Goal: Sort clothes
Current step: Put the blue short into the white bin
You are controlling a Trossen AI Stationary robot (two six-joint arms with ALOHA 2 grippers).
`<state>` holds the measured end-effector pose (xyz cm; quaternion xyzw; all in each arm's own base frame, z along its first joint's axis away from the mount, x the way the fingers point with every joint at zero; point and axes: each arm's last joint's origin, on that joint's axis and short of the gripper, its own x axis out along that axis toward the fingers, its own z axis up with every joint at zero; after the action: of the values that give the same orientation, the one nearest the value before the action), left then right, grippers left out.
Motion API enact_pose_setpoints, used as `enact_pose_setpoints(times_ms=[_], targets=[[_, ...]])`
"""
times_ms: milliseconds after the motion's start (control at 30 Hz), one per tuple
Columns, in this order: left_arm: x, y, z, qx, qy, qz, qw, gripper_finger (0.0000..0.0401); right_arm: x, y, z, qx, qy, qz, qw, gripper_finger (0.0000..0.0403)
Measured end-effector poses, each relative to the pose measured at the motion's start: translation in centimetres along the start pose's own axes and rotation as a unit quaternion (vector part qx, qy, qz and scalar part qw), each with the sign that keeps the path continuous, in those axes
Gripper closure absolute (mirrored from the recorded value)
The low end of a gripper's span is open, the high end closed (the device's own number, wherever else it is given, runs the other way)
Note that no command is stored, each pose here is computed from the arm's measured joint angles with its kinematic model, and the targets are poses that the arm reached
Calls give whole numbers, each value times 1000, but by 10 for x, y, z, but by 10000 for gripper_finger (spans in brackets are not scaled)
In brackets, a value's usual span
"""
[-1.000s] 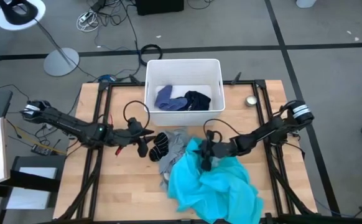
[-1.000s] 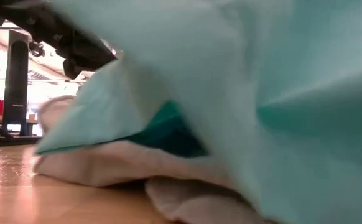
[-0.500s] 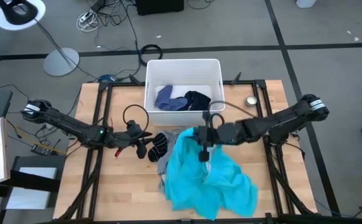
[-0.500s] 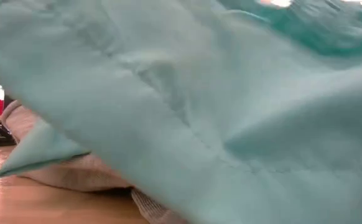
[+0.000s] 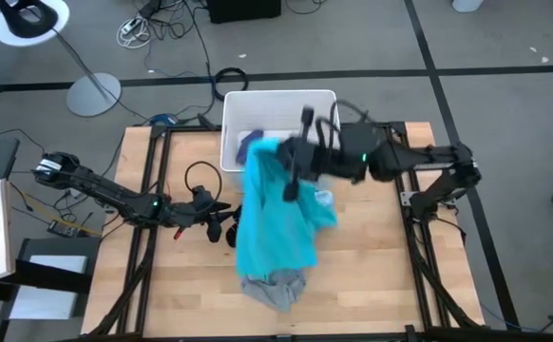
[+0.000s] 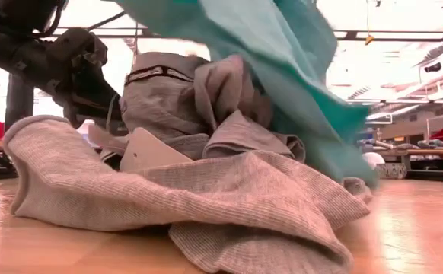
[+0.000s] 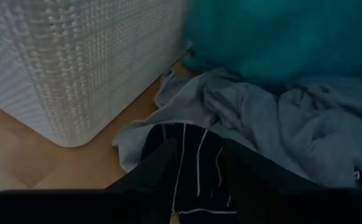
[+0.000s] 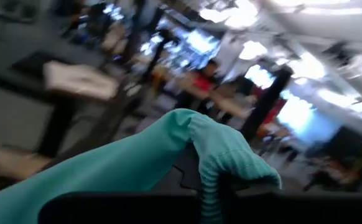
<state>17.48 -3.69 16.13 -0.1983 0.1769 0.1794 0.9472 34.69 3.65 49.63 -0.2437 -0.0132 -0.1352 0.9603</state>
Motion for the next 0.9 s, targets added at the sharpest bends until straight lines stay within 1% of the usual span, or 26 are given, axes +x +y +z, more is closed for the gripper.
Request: enact_pose_setpoints(times_ms=[133, 300, 333, 400, 467, 500, 567, 633, 700, 767, 833, 900], targets=[[0, -2, 3, -6, -10, -9, 1000, 266, 13, -45, 21, 0, -39, -66, 997, 399], [0, -2, 3, -9, -14, -13, 1000, 266, 24, -100, 36, 3, -129, -98, 987, 399], [0, -3, 4, -9, -15, -13, 1000, 266, 28, -107, 36, 5, -154, -108, 982, 399], [0, -2, 3, -8, -14, -13, 1000, 266, 29, -124, 35, 6, -228, -145, 963, 399], [0, -3, 4, -8, -15, -13, 1000, 266, 26, -139, 35, -2, -277, -172, 945, 399], [0, -3, 4, -8, -15, -14, 1000, 266, 23, -148, 36, -8, -295, -184, 938, 399], [0, -2, 3, -7, -14, -13, 1000, 266, 17, -161, 37, -19, -310, -200, 929, 399], [0, -2, 3, -7, -14, -13, 1000, 266, 15, -172, 34, -27, -304, -213, 928, 399], [0, -2, 3, -4, -13, -13, 1000, 266, 17, -178, 28, -38, -279, -237, 930, 399], [0, -3, 3, 3, -14, -13, 1000, 266, 19, -184, 21, -46, -224, -279, 932, 399], [0, -3, 4, 6, -15, -14, 1000, 266, 19, -188, 14, -53, -154, -322, 933, 399], [0, -3, 4, 6, -17, -15, 1000, 266, 20, -188, 6, -52, -74, -331, 939, 399]])
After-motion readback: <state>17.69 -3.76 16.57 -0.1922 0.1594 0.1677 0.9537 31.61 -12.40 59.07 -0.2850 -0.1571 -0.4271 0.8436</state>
